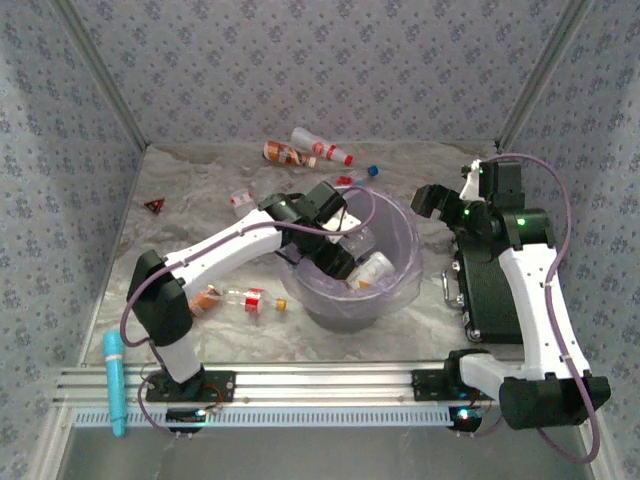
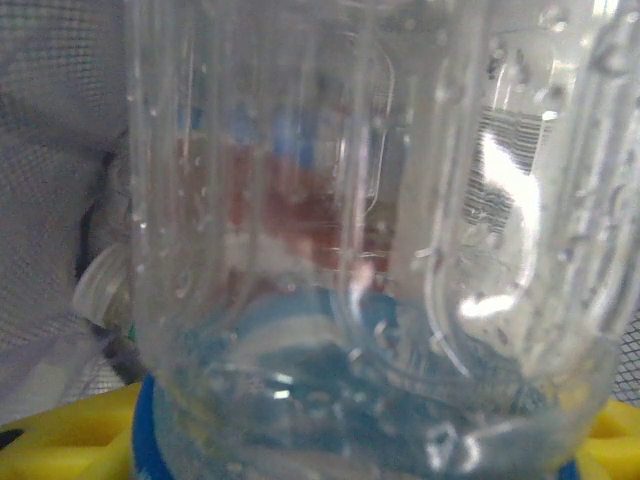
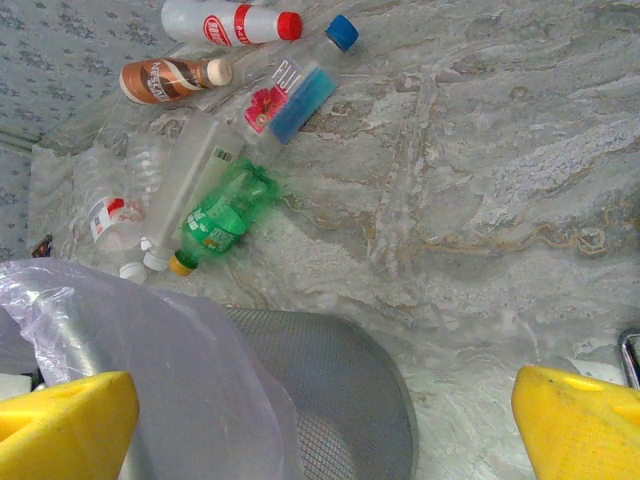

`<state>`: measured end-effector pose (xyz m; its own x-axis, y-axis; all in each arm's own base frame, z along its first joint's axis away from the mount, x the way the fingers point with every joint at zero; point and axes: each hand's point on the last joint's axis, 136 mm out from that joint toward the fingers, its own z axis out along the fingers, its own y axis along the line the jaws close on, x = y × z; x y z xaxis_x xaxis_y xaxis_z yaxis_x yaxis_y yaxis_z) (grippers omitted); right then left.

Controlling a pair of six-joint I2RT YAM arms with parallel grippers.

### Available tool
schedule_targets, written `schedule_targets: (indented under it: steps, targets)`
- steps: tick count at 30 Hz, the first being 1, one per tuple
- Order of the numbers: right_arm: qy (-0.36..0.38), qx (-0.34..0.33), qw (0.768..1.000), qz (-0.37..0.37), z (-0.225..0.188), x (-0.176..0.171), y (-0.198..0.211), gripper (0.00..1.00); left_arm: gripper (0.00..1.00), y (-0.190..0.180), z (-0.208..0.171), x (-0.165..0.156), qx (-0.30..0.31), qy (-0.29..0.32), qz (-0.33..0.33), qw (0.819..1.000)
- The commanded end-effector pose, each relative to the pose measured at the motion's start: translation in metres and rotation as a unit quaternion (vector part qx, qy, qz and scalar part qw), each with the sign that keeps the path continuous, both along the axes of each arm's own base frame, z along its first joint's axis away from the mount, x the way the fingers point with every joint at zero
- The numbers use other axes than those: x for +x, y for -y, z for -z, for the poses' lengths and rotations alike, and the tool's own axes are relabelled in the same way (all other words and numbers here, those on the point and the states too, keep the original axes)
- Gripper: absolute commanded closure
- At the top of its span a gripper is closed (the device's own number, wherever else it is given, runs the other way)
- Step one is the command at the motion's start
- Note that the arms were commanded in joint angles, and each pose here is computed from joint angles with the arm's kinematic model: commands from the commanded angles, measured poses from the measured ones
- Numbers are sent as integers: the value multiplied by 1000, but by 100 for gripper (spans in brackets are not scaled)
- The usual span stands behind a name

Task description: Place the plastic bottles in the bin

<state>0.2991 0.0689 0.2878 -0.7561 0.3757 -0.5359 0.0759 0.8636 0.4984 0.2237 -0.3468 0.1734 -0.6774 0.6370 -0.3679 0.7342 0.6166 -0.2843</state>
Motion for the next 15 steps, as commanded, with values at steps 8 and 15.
schedule_targets:
  steps: [8, 15]
  targets:
    - [-2, -11, 1000, -2, 0, -3, 1, 3, 3, 13, -16, -11, -39, -12, 22, 999]
    - [-1, -10, 1000, -1, -1, -3, 1, 3, 0, 14, -32, -8, -55, 5, 16, 998]
